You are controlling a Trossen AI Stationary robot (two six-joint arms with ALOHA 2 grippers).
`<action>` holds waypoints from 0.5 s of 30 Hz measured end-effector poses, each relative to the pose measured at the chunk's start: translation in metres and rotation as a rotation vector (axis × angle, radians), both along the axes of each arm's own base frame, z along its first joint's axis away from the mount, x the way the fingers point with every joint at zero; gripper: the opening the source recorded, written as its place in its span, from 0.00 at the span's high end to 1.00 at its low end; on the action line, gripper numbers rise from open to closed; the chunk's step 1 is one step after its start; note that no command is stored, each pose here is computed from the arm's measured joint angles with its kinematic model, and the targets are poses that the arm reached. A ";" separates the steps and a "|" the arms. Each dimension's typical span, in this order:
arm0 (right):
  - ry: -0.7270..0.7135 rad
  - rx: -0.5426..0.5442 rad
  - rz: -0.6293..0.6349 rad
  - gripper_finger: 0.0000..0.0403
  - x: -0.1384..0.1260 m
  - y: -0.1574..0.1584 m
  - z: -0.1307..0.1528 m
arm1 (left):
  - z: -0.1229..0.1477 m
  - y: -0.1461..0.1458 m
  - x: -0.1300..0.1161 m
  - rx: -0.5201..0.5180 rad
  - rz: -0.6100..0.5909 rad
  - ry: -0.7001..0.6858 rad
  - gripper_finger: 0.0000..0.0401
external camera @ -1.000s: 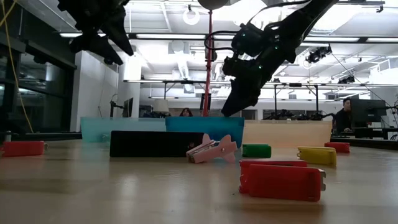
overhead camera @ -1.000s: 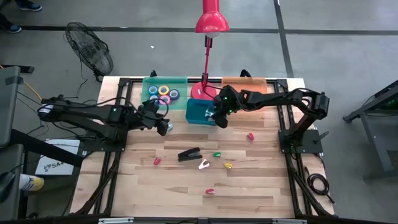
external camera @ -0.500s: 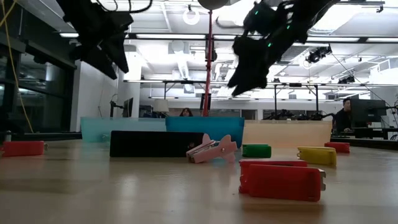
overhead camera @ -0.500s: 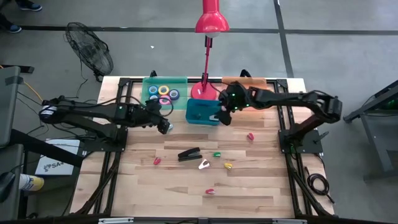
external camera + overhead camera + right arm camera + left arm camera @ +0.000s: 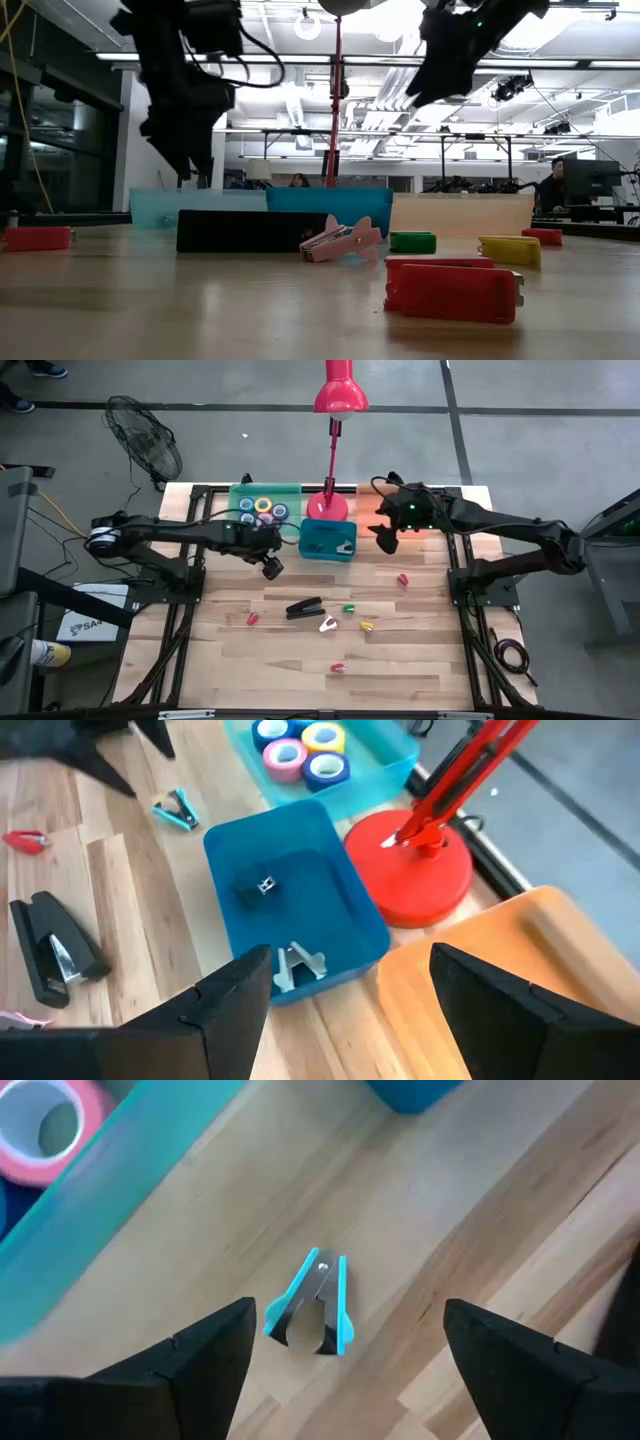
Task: Pick and place Stapler, Stapler remover, tape
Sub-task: Put the light blue staple remover into the blue bin
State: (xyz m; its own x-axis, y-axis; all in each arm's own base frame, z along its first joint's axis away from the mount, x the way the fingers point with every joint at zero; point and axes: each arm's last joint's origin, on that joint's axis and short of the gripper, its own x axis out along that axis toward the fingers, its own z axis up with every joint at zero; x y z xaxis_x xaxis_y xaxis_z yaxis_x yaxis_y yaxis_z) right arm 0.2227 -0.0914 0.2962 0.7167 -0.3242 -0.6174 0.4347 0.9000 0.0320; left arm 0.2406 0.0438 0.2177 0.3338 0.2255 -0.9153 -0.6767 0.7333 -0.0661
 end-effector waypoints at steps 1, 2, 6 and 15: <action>-0.002 -0.008 -0.001 0.35 -0.002 0.001 0.002 | -0.002 0.001 0.004 0.008 -0.015 0.016 0.20; -0.003 -0.017 -0.002 0.35 -0.005 0.002 0.004 | -0.004 0.001 0.008 0.014 -0.029 0.031 0.20; 0.005 -0.034 -0.008 0.35 -0.010 0.003 0.007 | -0.014 0.004 0.022 0.020 -0.068 0.119 0.20; 0.023 -0.026 -0.007 0.35 -0.013 0.004 0.006 | -0.039 0.016 0.044 -0.005 -0.076 0.304 0.20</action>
